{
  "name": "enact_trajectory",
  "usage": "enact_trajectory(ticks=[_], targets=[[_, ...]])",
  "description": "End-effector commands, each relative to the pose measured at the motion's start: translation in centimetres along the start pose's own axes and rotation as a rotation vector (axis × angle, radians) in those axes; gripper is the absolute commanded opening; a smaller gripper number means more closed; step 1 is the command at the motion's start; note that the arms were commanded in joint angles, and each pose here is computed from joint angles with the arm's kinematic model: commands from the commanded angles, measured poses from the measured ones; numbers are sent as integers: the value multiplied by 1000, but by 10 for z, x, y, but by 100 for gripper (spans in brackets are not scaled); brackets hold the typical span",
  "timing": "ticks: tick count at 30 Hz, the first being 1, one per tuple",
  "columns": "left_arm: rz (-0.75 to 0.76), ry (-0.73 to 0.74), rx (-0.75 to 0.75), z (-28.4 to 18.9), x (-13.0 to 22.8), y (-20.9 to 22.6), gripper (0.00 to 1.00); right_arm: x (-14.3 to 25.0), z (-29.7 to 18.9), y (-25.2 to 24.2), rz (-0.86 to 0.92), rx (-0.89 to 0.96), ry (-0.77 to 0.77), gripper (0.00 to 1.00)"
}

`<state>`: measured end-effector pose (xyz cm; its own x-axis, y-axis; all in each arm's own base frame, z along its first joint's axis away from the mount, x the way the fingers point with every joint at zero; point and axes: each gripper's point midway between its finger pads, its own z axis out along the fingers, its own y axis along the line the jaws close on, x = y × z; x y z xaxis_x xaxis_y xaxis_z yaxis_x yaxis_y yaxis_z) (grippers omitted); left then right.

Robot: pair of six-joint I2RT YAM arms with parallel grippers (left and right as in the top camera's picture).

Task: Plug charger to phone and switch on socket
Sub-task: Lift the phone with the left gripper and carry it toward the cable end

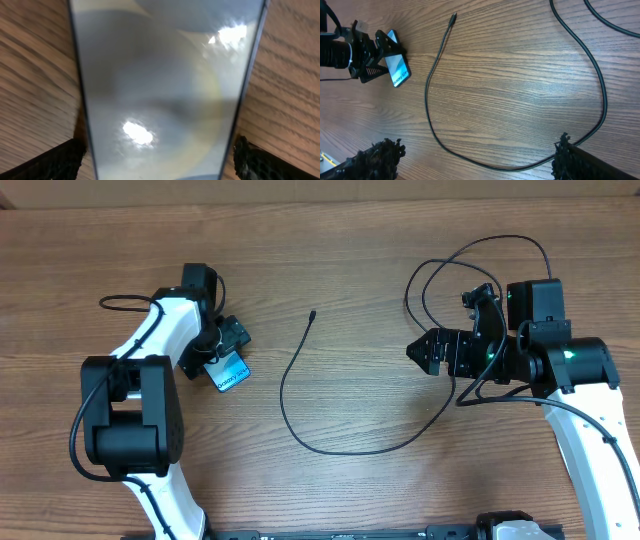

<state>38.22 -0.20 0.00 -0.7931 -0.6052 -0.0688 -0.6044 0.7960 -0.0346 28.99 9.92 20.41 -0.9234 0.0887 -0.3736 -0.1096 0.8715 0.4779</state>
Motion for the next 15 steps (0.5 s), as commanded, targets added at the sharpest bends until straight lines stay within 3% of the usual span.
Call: enact_trajectory(ticks=[1,9,13,15], targets=[[32,49,-17,18,5,12,100,1,1,-2,0,7,2,100],[31,61,5,17,7,8,93,1,1,-2,0,7,2,100],[31,61,6,17,7,8,76,1,1,-2,0,7,1,100],[31,61,6,17,7,8,75,1,1,-2,0,8,1,100]])
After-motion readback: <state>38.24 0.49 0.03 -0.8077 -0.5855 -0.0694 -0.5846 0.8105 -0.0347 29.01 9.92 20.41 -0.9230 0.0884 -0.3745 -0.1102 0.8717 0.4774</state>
